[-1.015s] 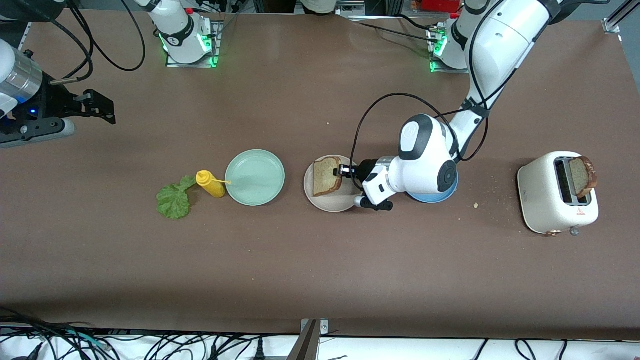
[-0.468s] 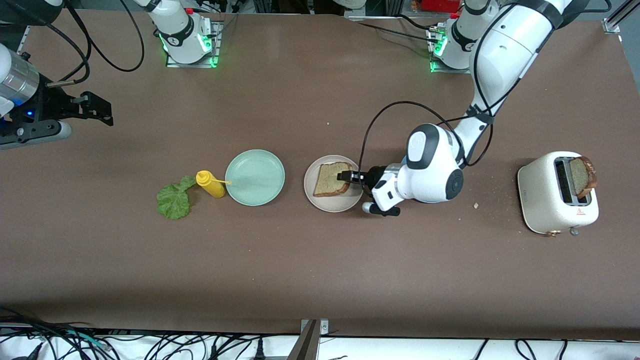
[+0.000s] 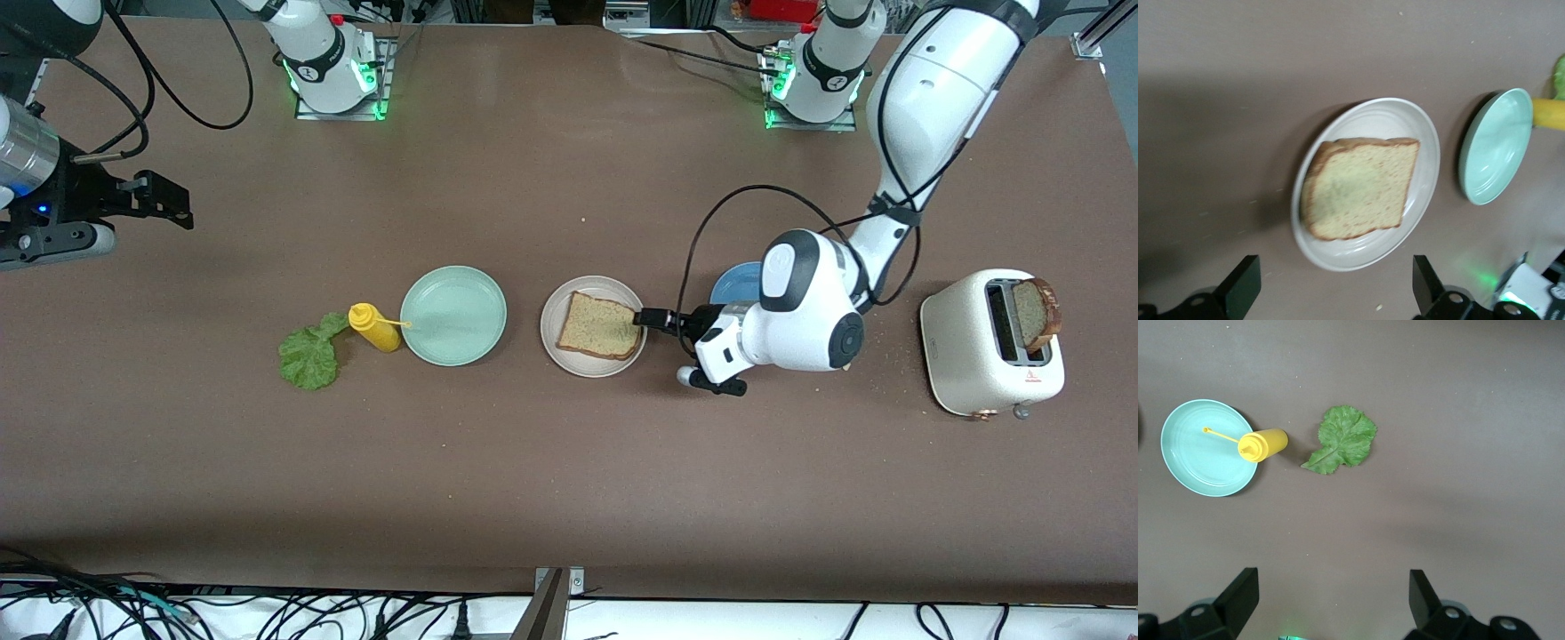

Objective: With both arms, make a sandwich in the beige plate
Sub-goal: 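Open the left gripper and withdraw it toward the toaster, then reach the right gripper to the yellow bottle while the left gripper rises, then lift the yellow bottle with the right gripper over the beige plate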

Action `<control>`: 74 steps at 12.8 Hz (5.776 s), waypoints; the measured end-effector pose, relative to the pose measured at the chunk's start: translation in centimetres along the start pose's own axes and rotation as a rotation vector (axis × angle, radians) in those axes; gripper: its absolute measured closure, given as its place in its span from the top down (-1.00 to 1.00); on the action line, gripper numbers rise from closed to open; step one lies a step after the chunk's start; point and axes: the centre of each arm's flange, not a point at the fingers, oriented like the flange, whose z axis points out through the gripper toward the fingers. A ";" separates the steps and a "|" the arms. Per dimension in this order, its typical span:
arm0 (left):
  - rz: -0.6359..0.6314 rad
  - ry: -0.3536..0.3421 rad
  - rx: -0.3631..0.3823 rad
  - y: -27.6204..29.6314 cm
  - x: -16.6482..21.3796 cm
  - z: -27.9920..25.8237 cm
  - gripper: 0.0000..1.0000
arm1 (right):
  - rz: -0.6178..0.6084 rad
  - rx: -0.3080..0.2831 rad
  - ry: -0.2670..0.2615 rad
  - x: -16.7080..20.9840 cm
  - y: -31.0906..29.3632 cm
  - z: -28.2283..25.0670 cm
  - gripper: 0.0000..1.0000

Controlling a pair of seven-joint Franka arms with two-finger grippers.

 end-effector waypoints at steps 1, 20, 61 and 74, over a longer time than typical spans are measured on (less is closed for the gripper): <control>0.021 0.000 0.050 -0.7 -0.2 -2.0 1.00 | 0.001 0.000 0.000 0.0 0.0 0.0 1.00; -0.027 0.166 0.654 -0.8 -14.7 -37.3 1.00 | -0.248 0.102 -0.041 6.1 -2.6 7.5 1.00; -0.054 0.226 0.623 0.6 -19.7 -37.4 1.00 | -1.409 0.799 0.676 9.6 -1.3 43.8 0.88; -0.055 0.222 0.622 0.5 -19.6 -37.3 1.00 | -1.376 0.516 0.365 12.0 -5.8 30.5 -0.66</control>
